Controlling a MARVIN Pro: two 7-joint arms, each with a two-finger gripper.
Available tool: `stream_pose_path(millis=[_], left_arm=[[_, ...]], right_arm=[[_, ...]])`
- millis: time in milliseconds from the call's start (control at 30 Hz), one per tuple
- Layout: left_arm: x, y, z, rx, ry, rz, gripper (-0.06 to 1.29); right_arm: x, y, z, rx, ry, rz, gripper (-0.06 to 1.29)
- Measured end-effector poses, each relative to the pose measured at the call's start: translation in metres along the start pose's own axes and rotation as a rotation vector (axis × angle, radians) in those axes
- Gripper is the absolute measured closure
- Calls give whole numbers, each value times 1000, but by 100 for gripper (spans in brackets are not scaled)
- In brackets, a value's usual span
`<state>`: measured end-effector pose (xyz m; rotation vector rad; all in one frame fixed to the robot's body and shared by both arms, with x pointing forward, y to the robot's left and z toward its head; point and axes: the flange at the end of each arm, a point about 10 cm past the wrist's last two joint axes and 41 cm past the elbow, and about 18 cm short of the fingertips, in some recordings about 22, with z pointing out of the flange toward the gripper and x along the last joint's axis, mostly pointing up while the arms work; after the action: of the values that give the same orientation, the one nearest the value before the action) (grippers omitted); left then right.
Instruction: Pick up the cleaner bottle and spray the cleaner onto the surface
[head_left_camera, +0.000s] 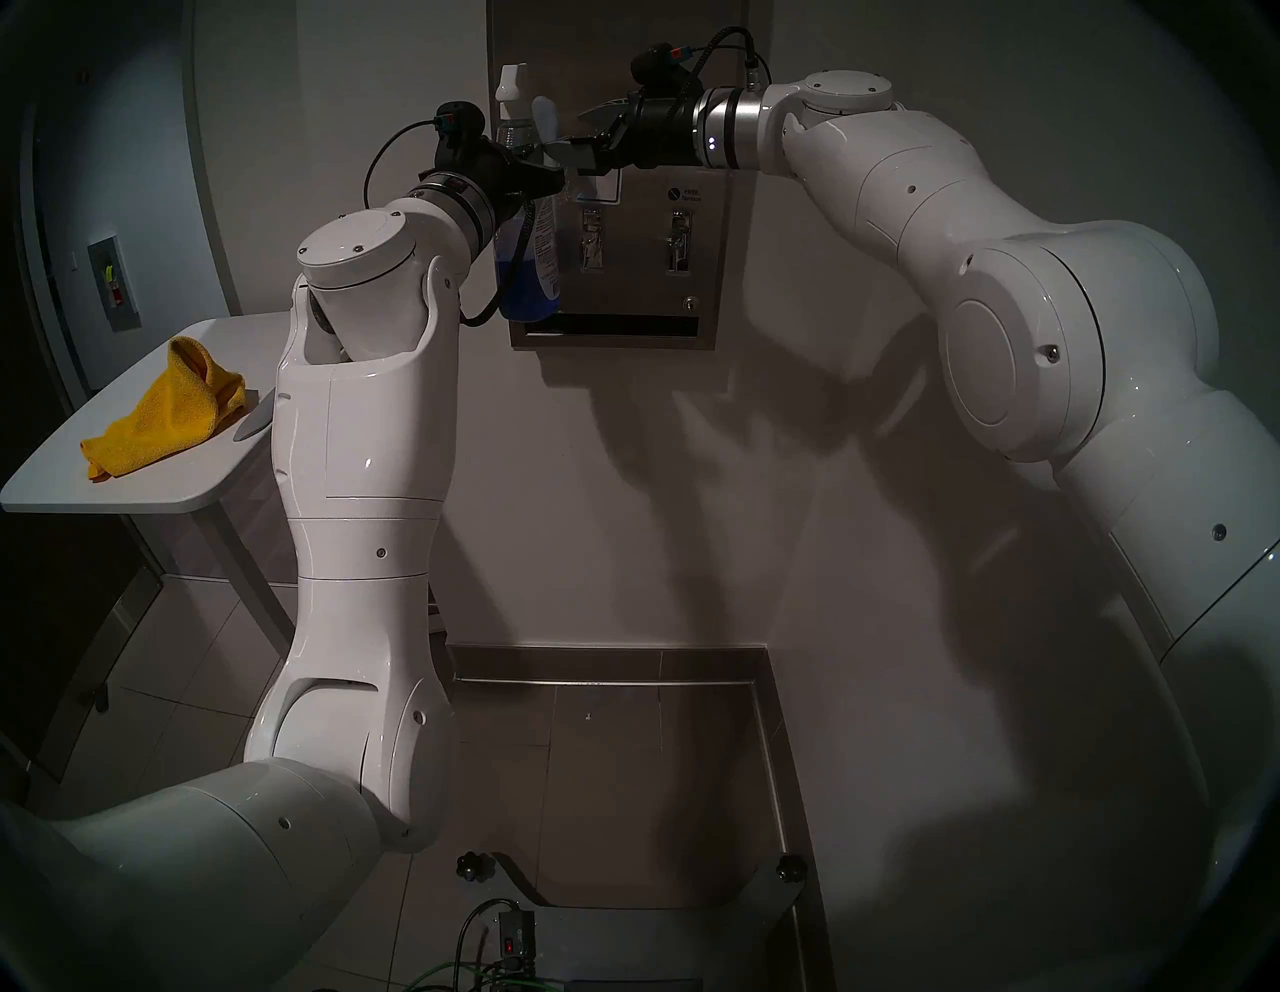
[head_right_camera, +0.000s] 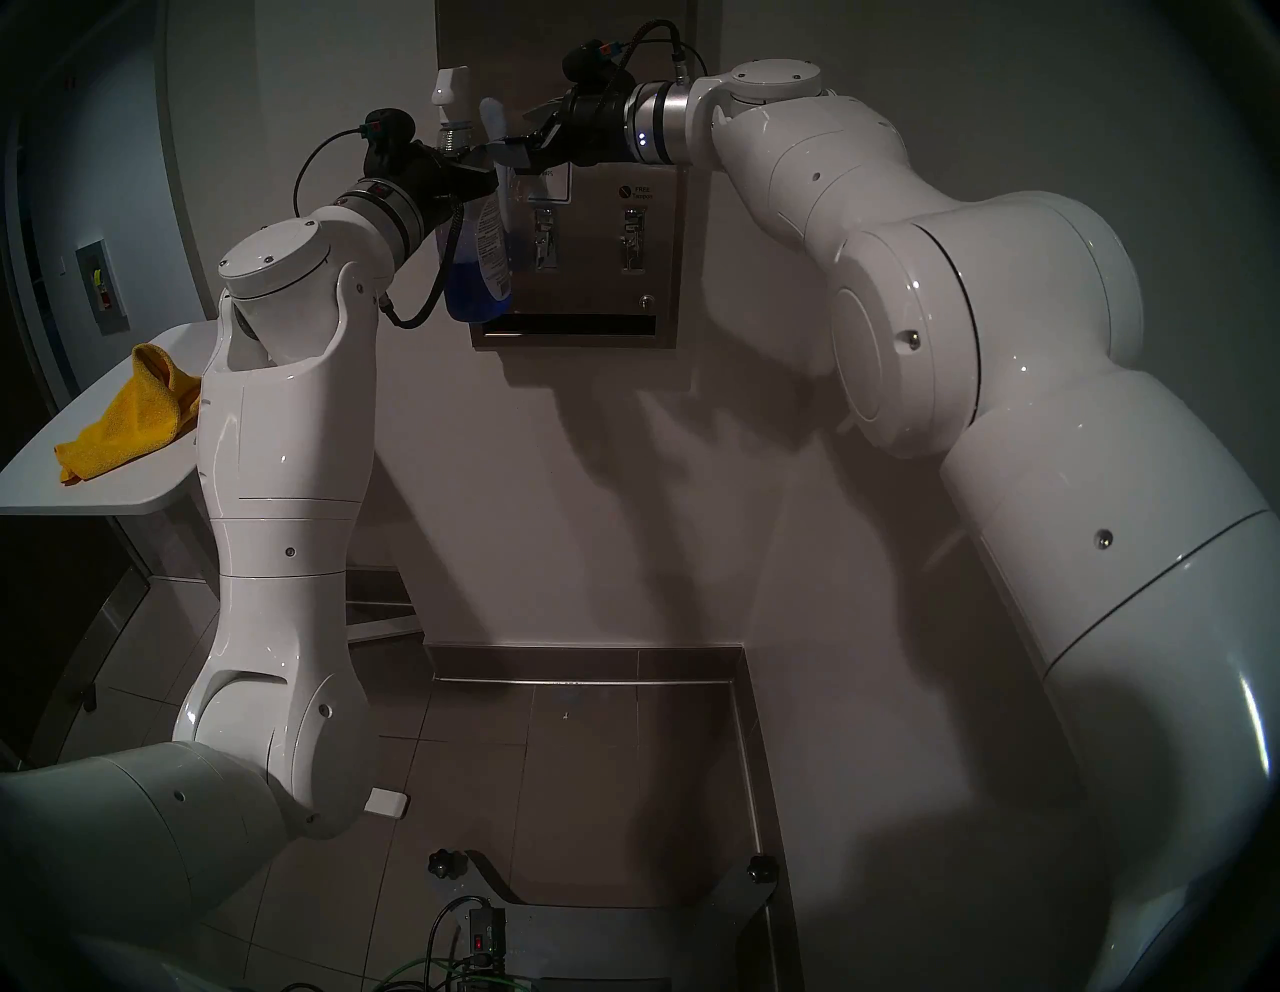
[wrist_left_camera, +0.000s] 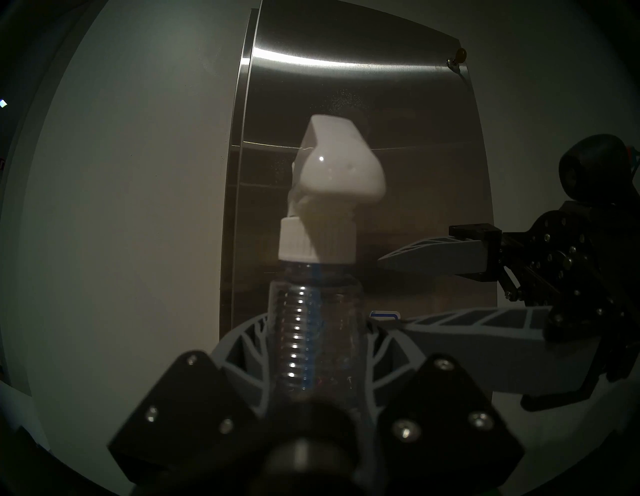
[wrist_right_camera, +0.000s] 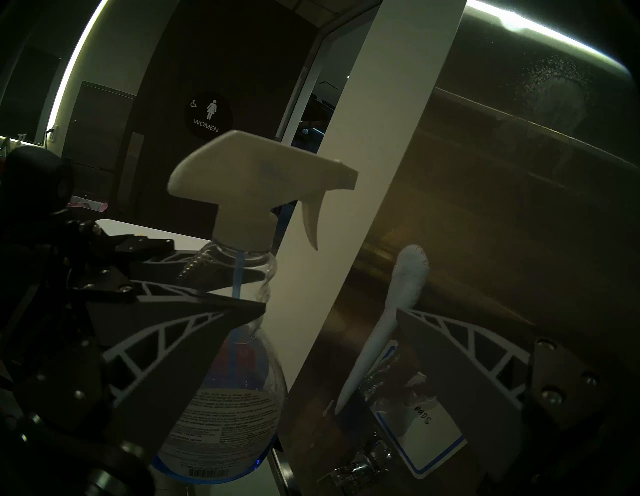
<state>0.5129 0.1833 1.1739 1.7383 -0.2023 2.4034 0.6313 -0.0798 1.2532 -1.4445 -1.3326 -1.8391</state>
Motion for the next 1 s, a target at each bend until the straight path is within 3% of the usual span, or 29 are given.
stream_pose_path(millis=[133,567,1000], left_arm=[[0,3,0,-8,-2,0,90],[-7,5,0,-21,-25,-4,90],[-17,4,-1,-21,-56,-13,90]], right_arm=[[-9,3,-3,-26,-2,19,1],[-84,-10,-4,-57,-62,150,1],[-118,-29,5,-46,-86,208,1]])
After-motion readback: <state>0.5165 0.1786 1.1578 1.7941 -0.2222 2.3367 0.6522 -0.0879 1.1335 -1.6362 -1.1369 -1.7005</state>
